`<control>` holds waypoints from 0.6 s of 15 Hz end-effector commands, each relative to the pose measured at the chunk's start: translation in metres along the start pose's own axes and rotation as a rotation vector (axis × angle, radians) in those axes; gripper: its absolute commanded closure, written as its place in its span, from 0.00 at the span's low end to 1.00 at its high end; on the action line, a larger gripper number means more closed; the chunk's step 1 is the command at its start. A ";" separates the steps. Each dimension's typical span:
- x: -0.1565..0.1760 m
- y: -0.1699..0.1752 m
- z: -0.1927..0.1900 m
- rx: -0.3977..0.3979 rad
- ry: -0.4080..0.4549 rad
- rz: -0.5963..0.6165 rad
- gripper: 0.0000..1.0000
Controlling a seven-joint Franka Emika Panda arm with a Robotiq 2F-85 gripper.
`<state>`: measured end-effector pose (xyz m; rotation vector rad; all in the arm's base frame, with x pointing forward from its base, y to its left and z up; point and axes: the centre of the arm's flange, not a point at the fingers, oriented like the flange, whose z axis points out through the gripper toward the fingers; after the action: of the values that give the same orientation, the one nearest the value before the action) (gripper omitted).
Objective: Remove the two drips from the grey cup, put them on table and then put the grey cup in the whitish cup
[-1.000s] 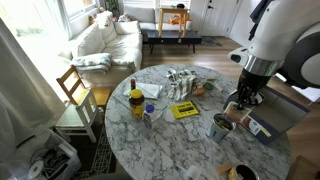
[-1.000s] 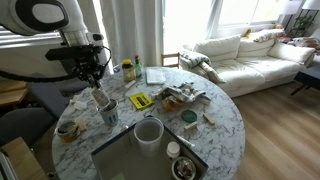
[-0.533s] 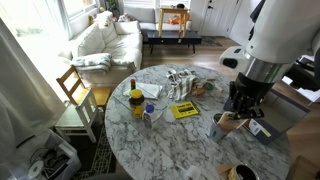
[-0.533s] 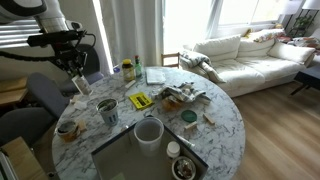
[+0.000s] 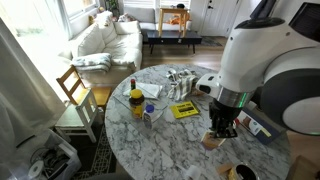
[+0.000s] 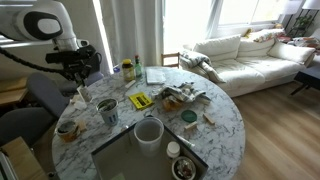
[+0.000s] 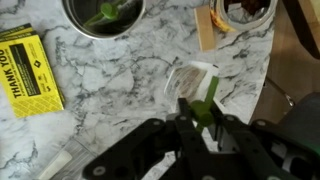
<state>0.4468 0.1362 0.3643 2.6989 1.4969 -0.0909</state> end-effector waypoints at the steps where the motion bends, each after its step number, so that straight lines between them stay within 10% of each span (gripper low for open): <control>1: 0.011 0.016 0.029 0.082 0.065 0.028 0.95; 9: 0.017 0.029 0.066 0.031 0.033 0.073 0.95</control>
<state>0.4709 0.1287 0.3046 2.8007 1.4389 -0.0797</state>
